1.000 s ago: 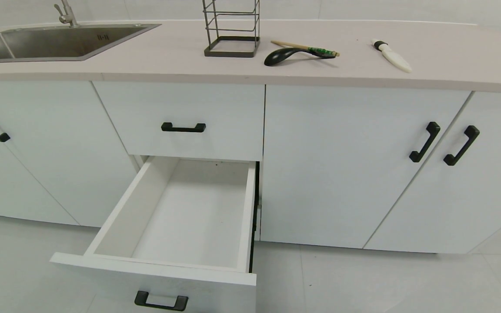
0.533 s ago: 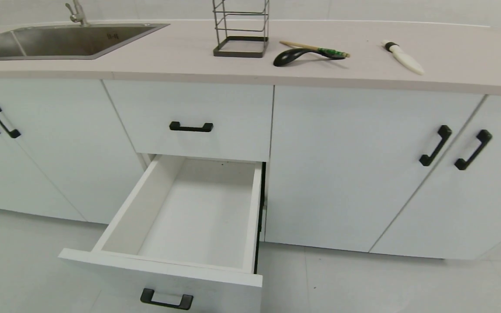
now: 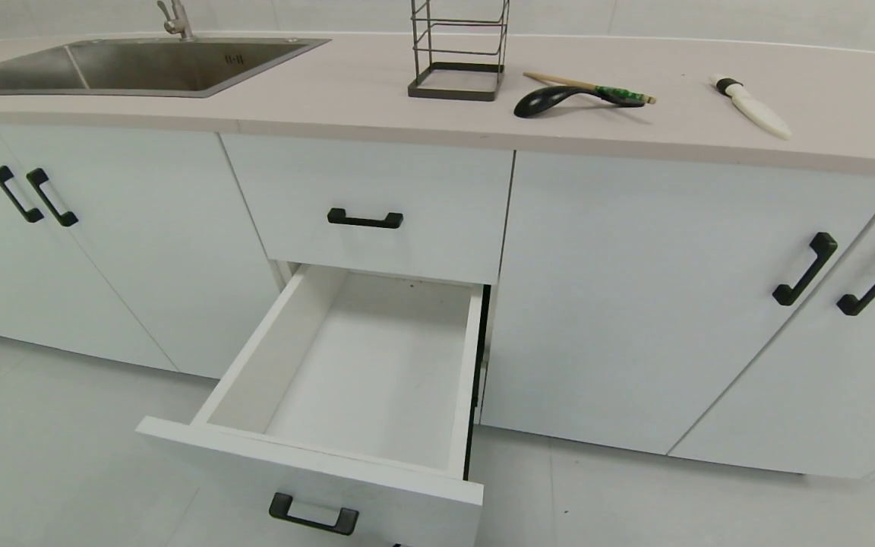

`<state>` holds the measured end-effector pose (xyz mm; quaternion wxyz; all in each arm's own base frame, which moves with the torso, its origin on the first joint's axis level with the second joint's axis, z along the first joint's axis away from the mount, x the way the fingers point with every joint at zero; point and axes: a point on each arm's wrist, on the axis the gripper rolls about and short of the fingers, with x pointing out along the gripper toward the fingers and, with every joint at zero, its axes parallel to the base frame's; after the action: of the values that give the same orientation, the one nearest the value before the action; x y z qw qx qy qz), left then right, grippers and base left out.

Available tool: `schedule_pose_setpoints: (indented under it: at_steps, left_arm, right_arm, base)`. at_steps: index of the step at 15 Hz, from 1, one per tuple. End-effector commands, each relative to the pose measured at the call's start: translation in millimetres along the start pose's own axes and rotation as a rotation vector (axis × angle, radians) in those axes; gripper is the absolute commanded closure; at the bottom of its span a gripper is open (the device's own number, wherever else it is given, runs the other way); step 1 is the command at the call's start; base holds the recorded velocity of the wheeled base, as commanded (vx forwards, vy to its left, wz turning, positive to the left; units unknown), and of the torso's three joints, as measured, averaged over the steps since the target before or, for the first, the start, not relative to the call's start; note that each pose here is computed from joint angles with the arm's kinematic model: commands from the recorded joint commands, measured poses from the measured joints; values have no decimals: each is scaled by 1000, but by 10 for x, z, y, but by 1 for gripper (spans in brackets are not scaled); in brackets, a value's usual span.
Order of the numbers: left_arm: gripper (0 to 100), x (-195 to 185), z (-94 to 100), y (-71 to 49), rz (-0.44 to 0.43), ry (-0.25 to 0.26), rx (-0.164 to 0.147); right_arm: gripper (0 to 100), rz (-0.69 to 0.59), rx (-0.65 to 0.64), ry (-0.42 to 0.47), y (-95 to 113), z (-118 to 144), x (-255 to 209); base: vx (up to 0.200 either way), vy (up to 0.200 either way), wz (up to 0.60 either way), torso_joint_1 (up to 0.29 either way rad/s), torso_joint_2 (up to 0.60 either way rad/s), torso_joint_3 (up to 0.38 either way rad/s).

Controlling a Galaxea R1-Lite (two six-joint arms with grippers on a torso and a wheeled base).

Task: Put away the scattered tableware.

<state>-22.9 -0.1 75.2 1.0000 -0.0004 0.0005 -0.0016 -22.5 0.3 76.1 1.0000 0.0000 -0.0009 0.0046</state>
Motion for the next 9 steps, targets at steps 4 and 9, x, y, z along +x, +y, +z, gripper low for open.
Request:
schedule_pose_setpoints:
  at_steps: [4, 9]
  left_arm:
    - [0, 1, 2, 1, 6, 0, -13]
    - [0, 1, 2, 1, 5, 0, -13]
  right_arm:
    - [100, 0, -2, 2, 0, 1, 2]
    - [100, -1, -5, 2, 0, 1, 2]
  base:
    - [150, 0, 0, 1, -1, 4]
    - [0, 0, 0, 0, 0, 0]
